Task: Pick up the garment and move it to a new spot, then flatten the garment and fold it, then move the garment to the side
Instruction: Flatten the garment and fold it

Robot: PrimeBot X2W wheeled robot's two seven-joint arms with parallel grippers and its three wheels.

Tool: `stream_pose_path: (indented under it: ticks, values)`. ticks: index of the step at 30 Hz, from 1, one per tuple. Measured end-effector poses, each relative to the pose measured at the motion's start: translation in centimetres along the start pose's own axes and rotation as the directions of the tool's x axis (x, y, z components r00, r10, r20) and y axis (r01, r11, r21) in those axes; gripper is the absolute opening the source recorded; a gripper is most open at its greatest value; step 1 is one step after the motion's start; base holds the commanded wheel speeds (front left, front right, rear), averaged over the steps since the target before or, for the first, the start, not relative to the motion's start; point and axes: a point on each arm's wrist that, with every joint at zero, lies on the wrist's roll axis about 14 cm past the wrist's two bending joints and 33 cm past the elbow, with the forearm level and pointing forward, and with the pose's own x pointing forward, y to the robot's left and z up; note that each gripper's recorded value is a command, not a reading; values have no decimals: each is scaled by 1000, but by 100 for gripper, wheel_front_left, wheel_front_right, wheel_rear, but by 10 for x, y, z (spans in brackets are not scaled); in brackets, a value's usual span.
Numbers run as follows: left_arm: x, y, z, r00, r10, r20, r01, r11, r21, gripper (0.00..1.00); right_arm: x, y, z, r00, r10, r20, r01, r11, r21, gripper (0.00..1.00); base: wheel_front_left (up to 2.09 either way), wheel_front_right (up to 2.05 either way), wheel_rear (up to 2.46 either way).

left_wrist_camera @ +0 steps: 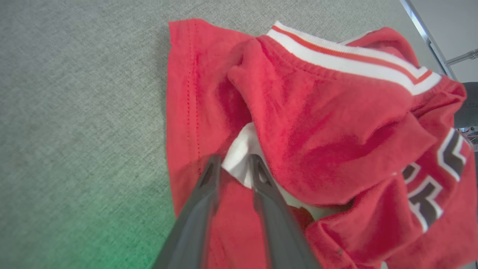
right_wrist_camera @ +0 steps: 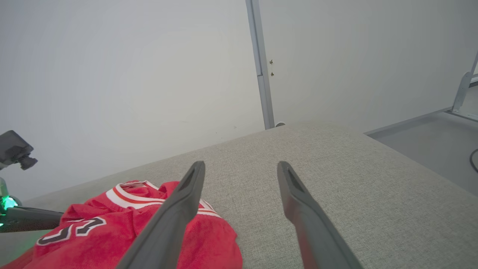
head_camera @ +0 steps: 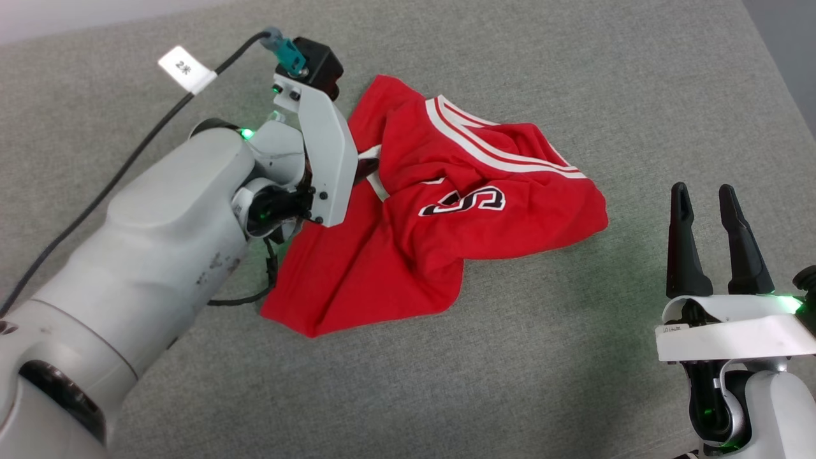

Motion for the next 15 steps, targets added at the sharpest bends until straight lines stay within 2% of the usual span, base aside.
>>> stream_pose_path:
  ticks: [2,4,5,15]
  values:
    - [-1,0,-1,1000,0,-2,0,1000,-3,22,0,0,0,1000,1,0,-1,1000,1,100,0,0,0]
    - [-2,0,-1,1000,-4,-2,4,1000,-7,15,1,1,0,1000,3,0,-3,1000,2,100,0,0,0]
    - [-3,-1,0,1000,-8,7,8,1000,-12,0,1,1,0,1000,4,0,-4,1000,3,100,0,0,0]
    - [-35,-6,27,990,-23,137,26,999,-22,0,5,11,-2,1000,30,5,-30,1000,7,100,0,0,0]
